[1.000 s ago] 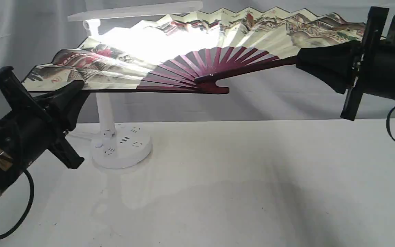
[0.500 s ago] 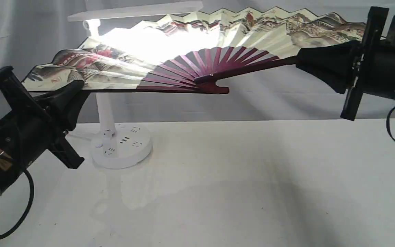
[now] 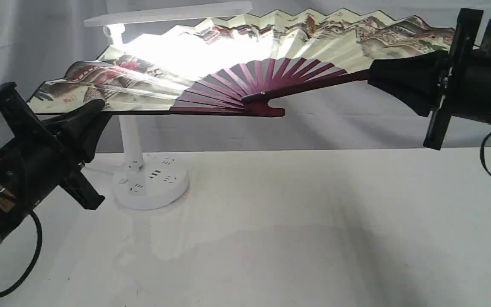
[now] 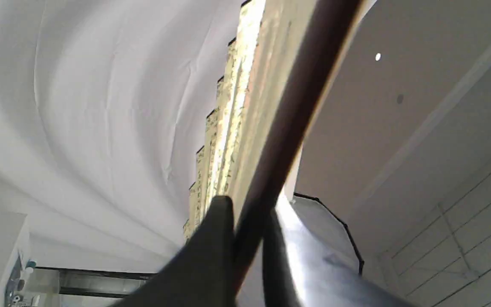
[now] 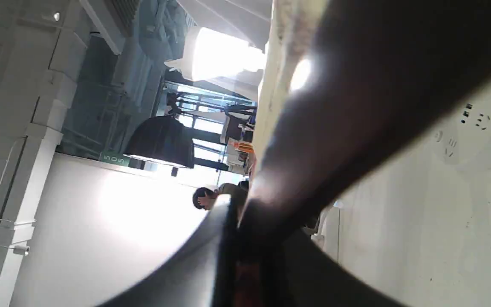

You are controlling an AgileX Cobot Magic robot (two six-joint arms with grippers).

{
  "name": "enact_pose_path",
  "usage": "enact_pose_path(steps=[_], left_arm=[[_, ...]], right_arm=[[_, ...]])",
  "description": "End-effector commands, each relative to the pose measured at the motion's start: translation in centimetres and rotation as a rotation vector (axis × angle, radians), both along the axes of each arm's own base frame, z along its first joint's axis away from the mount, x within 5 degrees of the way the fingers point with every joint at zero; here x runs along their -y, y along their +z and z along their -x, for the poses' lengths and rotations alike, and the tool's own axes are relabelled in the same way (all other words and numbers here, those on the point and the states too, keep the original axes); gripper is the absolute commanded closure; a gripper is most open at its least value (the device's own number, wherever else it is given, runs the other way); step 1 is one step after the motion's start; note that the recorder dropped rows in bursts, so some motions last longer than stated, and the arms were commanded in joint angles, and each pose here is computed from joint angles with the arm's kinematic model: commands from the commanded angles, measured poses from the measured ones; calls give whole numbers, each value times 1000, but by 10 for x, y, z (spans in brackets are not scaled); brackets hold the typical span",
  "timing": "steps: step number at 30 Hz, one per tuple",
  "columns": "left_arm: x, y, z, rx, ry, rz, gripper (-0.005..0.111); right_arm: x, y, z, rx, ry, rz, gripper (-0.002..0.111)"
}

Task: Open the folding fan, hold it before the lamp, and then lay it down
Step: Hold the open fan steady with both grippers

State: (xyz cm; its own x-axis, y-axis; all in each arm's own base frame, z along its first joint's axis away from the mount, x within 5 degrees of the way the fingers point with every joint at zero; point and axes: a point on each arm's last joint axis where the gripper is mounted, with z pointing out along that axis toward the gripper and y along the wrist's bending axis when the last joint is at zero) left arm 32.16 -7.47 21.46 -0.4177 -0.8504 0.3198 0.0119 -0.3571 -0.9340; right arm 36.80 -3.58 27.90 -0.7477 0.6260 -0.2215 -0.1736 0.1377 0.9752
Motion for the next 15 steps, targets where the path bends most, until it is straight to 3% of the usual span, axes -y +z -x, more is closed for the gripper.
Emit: enact_pose_path(steps=[1, 15], left_arm=[[-23, 16, -3, 56, 151, 190, 107], [-24, 16, -3, 54, 162, 200, 107]], right_arm=[[7, -2, 0, 7, -37, 62, 108], [7, -2, 0, 7, -37, 62, 108]])
